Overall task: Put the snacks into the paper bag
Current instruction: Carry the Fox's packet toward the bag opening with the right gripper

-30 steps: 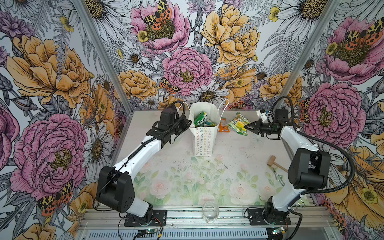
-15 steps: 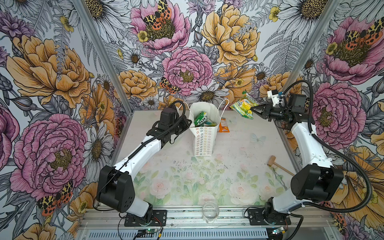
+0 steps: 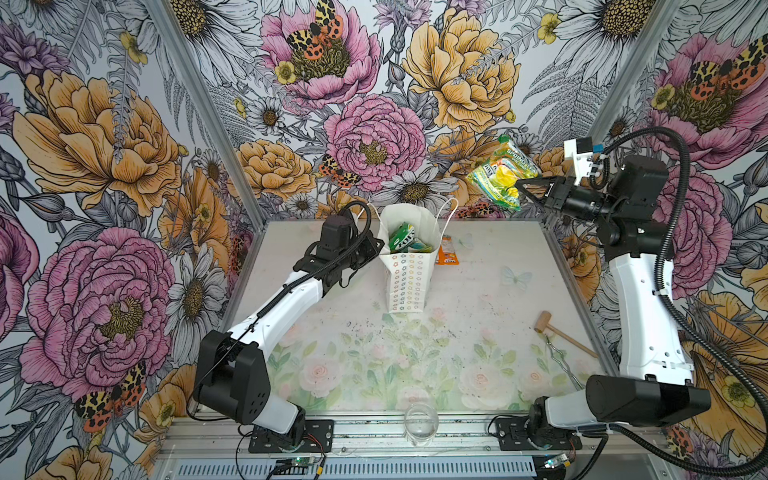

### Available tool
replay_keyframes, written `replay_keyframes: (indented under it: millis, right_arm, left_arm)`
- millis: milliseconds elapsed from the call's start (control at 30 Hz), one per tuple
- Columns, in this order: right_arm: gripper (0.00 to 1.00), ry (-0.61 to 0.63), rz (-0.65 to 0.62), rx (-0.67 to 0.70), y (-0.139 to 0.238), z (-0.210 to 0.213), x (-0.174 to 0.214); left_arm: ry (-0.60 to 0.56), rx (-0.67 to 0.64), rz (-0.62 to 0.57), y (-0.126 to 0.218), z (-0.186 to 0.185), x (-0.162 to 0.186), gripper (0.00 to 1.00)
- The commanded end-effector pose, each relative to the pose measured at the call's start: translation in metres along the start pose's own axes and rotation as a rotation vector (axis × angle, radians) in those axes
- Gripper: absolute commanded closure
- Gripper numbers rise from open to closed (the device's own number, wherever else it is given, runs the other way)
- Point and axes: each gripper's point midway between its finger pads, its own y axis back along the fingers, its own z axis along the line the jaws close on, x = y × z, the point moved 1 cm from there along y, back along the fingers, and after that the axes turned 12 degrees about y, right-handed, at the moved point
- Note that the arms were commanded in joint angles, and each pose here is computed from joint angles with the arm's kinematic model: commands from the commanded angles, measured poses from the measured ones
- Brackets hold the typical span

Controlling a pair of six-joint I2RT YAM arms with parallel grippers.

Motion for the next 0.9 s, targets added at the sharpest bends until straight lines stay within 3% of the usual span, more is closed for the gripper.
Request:
replay_keyframes:
  millis: [0, 500, 867]
  right_arm:
    - [1.0, 0.086, -0.039, -0.049, 0.0, 0.044, -0.013]
    - [1.0, 0.051, 0.059, -0.14, -0.067, 0.059, 0.011]
    - [1.0, 0.089, 0.193, -0.079, -0.119, 0.042, 0.04]
  left_arm:
    - [-0.013, 0.051, 0.018, -0.004, -0.012, 0.003, 0.94]
    - [-0.02, 0.058, 0.011, 0.001, -0.018, 0.004, 0.94]
    - [-0.021, 0.06, 0.011, 0.002, -0.019, 0.005, 0.94]
